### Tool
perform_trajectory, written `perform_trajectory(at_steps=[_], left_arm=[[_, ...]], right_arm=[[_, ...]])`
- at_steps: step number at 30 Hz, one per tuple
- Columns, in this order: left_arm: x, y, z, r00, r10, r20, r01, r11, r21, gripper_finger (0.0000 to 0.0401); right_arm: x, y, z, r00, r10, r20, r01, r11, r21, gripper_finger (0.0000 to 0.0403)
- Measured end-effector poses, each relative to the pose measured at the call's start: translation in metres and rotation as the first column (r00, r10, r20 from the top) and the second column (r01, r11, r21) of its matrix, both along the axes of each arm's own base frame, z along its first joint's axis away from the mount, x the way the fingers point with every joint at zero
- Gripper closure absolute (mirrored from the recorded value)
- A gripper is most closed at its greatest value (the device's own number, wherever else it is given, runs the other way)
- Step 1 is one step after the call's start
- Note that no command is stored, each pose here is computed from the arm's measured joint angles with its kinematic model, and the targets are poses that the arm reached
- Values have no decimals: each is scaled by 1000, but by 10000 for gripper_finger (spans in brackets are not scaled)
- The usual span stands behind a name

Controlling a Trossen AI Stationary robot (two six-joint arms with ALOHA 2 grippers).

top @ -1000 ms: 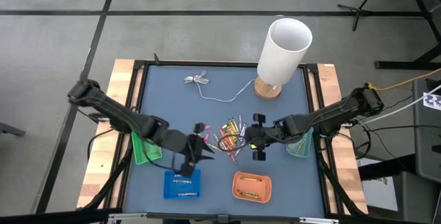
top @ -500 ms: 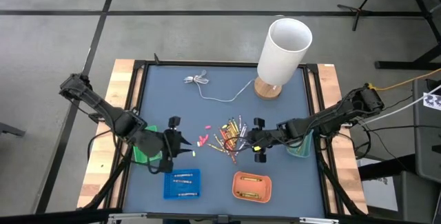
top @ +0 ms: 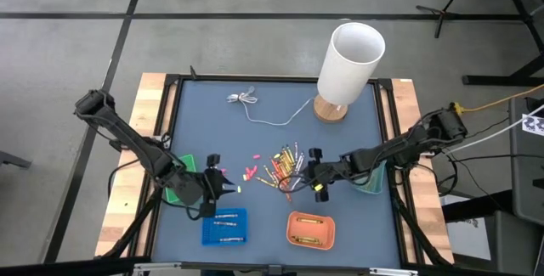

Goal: Sort crayons
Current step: Put the gray crayons into the blue bin

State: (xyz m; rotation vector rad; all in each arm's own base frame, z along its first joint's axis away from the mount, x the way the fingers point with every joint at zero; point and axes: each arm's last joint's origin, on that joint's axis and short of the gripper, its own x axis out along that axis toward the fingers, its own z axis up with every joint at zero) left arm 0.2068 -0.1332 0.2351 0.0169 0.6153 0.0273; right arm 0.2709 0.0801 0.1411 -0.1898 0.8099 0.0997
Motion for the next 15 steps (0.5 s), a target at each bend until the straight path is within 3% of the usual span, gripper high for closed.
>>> perform_trajectory(at_steps=[7,15], left_arm=[[-5,4,-32,999,8,35,-5,996,-84,325],[-5,4,-34,999,-8,50,13,993,-117,325]], right_arm=[[4,1,-19,999,18,-51,-19,999,-31,256],[6,2,-28,998,15,-68,-17,1000,-18,256]])
